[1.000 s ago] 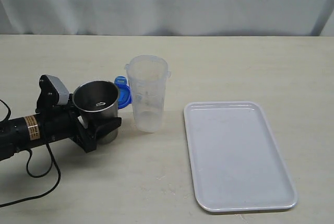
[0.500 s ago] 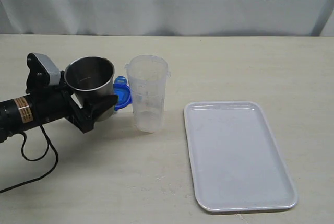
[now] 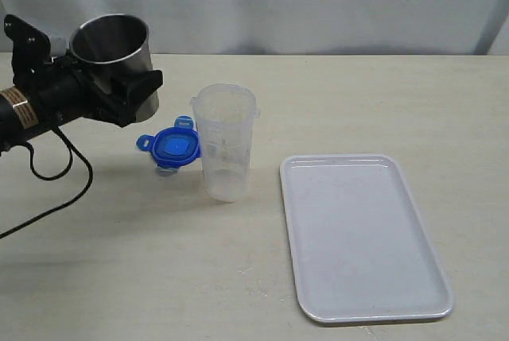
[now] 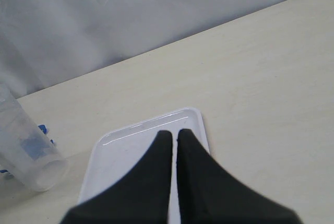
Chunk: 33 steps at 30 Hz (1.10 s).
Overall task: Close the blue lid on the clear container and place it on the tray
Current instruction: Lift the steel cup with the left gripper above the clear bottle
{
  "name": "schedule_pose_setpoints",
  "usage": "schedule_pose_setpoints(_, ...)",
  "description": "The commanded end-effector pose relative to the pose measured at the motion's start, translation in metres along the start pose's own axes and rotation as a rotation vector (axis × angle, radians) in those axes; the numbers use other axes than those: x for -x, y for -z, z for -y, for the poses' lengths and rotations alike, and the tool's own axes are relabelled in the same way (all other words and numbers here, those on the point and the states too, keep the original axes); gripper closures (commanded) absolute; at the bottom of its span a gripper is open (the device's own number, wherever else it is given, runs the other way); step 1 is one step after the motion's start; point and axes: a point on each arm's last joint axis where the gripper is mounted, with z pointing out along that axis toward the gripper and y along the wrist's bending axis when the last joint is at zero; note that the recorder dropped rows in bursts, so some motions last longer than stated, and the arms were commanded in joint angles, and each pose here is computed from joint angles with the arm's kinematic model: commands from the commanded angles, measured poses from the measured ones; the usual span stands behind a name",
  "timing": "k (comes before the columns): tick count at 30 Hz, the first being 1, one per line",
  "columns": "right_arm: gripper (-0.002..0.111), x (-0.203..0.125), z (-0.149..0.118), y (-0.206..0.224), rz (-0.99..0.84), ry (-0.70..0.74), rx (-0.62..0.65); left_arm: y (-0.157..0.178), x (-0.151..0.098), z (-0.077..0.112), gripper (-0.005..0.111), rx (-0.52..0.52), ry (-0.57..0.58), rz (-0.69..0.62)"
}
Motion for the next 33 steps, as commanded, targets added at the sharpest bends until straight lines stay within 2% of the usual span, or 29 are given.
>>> schedule_pose_setpoints(1, 0.104, -0.001, 0.000, 0.000, 0.000, -0.002, -0.002, -0.006, 0.027, -0.008, 0.107, 0.039, 0.018, 0.004)
schedule_pose_setpoints(5, 0.104, -0.001, 0.000, 0.000, 0.000, -0.002, -0.002, -0.012, 0.042, -0.018, 0.107, 0.093, 0.005, -0.070)
schedule_pose_setpoints(8, 0.104, -0.001, 0.000, 0.000, 0.000, -0.002, -0.002, -0.016, 0.053, -0.019, 0.107, 0.079, 0.008, -0.050)
schedule_pose_setpoints(11, 0.104, -0.001, 0.000, 0.000, 0.000, -0.002, -0.002, -0.022, 0.055, -0.015, 0.107, 0.077, -0.017, -0.096)
schedule_pose_setpoints(15, 0.104, -0.001, 0.000, 0.000, 0.000, -0.002, -0.002, -0.032, 0.052, -0.006, 0.107, 0.114, -0.132, -0.219)
schedule_pose_setpoints(20, 0.104, -0.001, 0.000, 0.000, 0.000, -0.002, -0.002, -0.038, 0.055, 0.005, 0.107, 0.083, -0.186, -0.220)
schedule_pose_setpoints(28, 0.104, -0.001, 0.000, 0.000, 0.000, -0.002, -0.002, -0.044, 0.065, 0.004, 0.107, 0.114, -0.254, -0.237)
schedule_pose_setpoints(33, 0.104, -0.001, 0.000, 0.000, 0.000, -0.002, -0.002, -0.047, 0.068, 0.011, 0.107, 0.070, -0.325, -0.209)
